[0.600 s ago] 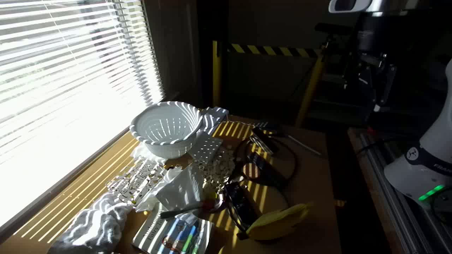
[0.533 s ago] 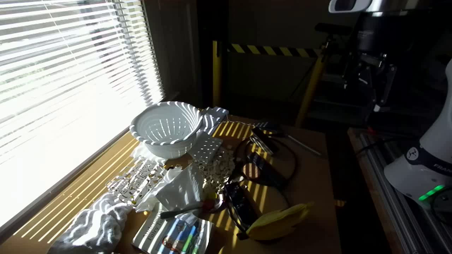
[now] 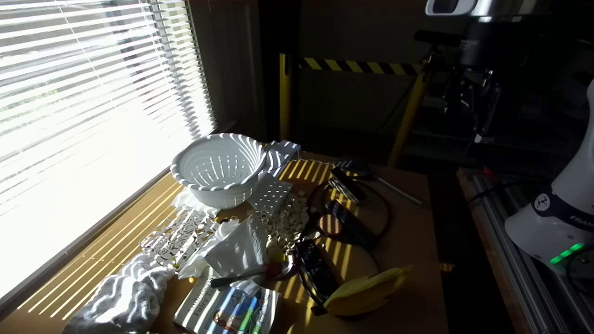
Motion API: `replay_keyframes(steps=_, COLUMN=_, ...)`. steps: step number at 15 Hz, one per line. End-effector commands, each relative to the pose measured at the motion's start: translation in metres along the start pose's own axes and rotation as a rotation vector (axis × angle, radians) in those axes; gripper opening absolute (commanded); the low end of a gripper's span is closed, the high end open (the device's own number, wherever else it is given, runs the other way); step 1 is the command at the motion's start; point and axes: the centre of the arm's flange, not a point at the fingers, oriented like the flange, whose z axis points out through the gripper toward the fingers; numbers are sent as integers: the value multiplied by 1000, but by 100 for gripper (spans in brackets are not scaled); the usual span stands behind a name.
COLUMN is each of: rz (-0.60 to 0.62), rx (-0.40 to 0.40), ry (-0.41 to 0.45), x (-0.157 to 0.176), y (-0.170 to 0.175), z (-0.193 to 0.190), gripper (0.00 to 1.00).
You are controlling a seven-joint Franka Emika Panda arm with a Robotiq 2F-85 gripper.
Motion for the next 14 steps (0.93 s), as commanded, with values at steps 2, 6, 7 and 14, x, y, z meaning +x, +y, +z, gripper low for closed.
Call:
replay_keyframes(steps=2, rz=148, rx=-75, ry=49, x=16, y=41, z=26, gripper=100)
replay_keyframes(steps=6, rz=305, rx=-105, ry=68, x=6, y=81, z=58, gripper=100)
replay_keyframes(steps=7, rz=355, rx=-125, ry=74, x=2, y=90, z=65, gripper=100)
replay_keyframes(steps=14, rz=387, rx=-130, ry=58, x=13, y=100, z=51, gripper=100)
